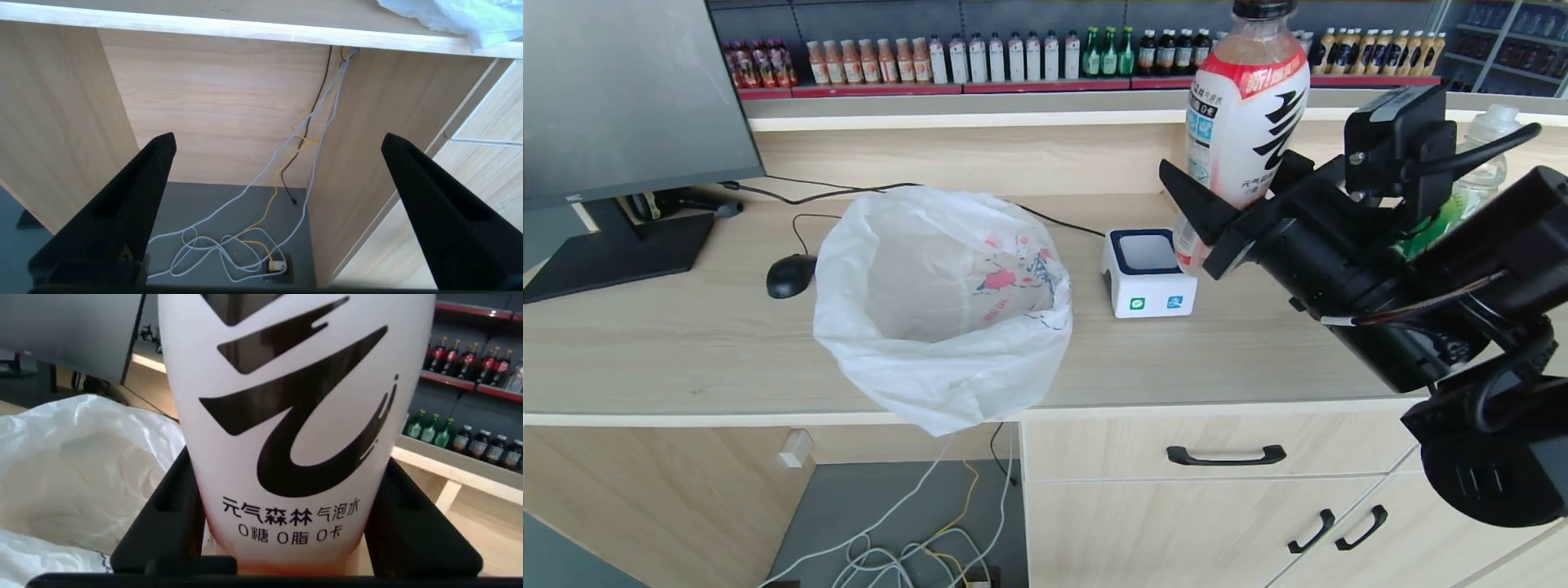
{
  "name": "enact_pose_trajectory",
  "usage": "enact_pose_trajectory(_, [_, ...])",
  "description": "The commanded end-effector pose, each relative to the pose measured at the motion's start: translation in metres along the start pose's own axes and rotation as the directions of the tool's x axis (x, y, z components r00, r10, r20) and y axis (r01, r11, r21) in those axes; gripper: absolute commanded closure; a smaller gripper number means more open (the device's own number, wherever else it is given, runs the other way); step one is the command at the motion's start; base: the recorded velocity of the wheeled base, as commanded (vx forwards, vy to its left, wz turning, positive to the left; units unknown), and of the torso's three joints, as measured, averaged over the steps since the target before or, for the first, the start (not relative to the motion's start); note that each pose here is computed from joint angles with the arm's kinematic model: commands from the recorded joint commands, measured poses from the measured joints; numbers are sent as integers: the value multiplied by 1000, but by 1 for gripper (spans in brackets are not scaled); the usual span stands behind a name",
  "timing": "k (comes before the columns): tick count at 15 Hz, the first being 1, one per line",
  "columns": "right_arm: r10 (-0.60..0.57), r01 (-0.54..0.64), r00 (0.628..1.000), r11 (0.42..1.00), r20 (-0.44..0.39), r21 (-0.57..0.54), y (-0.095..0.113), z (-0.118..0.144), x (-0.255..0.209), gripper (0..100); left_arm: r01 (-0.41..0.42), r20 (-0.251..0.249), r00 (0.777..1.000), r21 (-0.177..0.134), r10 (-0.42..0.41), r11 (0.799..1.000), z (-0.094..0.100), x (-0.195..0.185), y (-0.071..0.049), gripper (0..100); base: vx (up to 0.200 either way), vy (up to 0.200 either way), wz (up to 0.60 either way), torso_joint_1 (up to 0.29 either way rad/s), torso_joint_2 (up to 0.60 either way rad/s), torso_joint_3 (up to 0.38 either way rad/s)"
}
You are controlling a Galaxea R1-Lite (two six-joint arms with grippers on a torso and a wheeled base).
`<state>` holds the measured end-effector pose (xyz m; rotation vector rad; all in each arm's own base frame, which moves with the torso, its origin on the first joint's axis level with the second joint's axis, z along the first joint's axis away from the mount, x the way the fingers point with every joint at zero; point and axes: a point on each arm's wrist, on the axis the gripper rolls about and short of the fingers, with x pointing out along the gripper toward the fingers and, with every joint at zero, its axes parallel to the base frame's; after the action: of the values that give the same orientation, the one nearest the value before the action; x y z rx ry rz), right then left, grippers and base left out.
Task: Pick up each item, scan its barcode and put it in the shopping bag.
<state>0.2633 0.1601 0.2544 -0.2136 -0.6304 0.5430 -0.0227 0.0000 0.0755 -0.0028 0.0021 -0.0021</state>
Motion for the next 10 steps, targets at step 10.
enact_pose_trajectory(10, [229,-186,969,919,87,-346,-21,-56,57,100,-1,1,1000,0,1,1000,0,0,0,0,0,0,0,0,0,0])
